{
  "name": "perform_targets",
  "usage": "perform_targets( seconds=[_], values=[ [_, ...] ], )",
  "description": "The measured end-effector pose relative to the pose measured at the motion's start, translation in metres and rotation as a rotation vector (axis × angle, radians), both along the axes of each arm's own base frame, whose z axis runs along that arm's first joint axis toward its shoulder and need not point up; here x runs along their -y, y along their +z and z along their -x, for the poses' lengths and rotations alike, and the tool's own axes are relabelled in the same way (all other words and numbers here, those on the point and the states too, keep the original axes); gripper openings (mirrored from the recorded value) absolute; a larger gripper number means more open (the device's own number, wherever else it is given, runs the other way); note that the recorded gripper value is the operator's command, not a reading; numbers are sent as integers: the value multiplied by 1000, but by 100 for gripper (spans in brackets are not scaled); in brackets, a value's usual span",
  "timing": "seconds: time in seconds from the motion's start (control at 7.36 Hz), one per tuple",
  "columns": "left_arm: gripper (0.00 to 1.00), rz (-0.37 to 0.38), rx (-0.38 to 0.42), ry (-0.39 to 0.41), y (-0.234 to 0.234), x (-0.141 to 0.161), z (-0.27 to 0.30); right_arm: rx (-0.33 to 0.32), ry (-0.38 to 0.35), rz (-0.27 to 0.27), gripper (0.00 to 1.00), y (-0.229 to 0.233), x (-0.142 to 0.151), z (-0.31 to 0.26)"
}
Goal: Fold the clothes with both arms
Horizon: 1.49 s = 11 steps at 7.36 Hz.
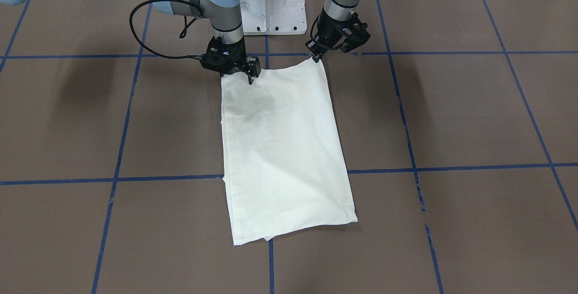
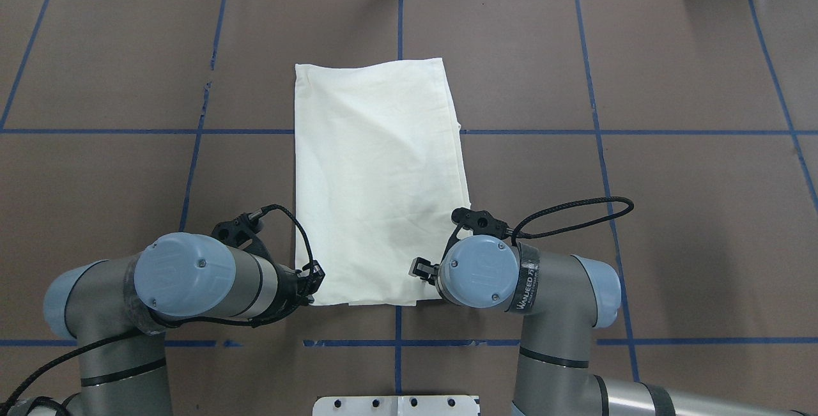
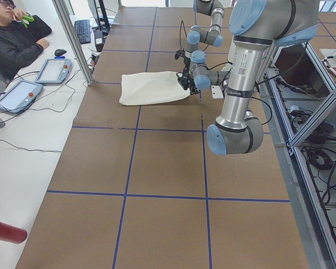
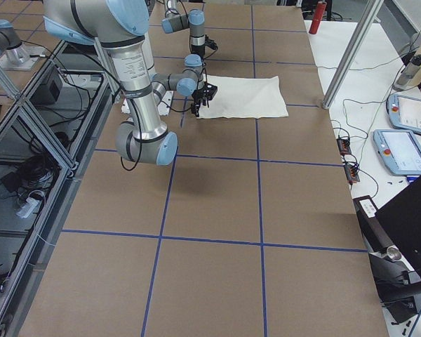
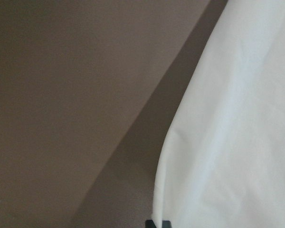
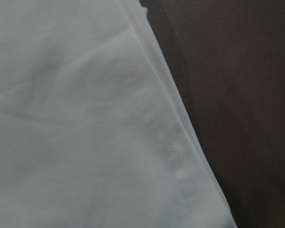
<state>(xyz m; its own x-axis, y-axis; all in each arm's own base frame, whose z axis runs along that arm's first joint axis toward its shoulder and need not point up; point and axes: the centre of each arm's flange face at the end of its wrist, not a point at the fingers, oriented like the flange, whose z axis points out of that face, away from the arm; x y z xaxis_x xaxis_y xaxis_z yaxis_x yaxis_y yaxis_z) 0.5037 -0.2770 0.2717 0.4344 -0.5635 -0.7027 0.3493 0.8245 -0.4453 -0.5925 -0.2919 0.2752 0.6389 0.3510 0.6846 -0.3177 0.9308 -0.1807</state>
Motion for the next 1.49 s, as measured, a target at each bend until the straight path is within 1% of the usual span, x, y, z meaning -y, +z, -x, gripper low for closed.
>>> perform_targets(
  seconds=[0.14,0.27,0.41,0.54,0.68,0.82,1.36,1.49],
  values=[
    [0,-1,-3,0,-2,0,0,1,0,0,50,0,0,0],
    [0,-2,-7,0,-4,0,0,1,0,1,33,-1,0,0],
    [0,-3,-9,0,-5,0,1,2,0,1,24,-1,0,0],
    [0,-3,-9,1,-5,-1,1,4,0,1,10,-2,1,-1],
    [0,-3,-8,1,-5,-1,0,10,0,-1,3,-5,2,-2],
    [0,-2,-7,1,-5,0,0,15,1,-1,0,-7,3,-3],
    [0,-4,-14,2,-9,-1,0,66,11,-7,0,-35,10,-8],
    [0,-6,-19,3,-12,-2,1,87,13,-11,0,-44,9,-16]
  ],
)
